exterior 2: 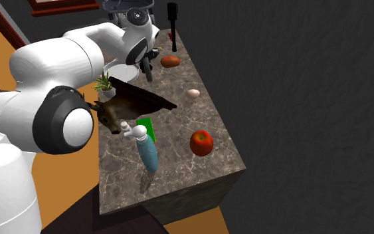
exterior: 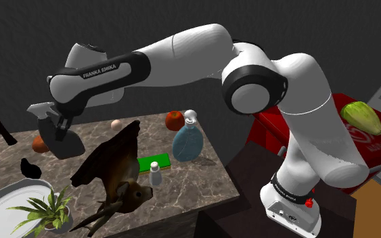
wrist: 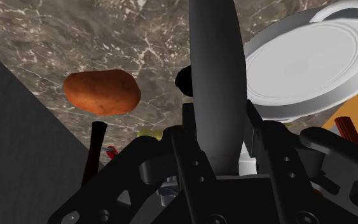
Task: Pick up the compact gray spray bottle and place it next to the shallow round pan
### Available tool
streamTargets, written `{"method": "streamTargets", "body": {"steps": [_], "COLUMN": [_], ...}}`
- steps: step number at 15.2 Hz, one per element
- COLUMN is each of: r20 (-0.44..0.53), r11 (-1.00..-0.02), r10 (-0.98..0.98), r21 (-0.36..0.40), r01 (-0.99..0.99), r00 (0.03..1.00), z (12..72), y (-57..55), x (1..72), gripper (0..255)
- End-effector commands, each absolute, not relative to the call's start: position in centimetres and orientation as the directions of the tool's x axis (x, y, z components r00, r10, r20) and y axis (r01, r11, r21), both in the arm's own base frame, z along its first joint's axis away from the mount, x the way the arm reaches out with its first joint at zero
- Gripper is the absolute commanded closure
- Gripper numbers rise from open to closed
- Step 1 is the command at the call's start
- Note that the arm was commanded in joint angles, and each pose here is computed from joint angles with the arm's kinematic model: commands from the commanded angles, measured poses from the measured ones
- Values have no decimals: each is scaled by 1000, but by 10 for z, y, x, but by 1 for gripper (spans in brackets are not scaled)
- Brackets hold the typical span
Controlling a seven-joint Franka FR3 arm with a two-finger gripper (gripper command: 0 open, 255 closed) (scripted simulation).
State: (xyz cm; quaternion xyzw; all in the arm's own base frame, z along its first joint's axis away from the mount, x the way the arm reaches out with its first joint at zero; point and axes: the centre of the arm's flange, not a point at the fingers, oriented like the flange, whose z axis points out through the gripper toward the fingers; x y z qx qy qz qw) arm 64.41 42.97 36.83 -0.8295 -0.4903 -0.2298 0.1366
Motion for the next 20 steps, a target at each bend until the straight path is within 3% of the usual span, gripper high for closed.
{"method": "streamTargets", "body": {"steps": [1,10,18,19,20], "r20": [516,516,516,516,516], "r11": [-482,-482,-482,-482,-482], "r10": [750,750,750,750,750], "r21": [-1,-1,-1,-1,-1], "r01": [876,876,876,876,876], "r00": [413,413,413,413,413], "z": [358,310,308,308,308], "y": [429,429,429,429,429], "x": [644,644,644,644,644], "gripper": [255,255,255,0,0]}}
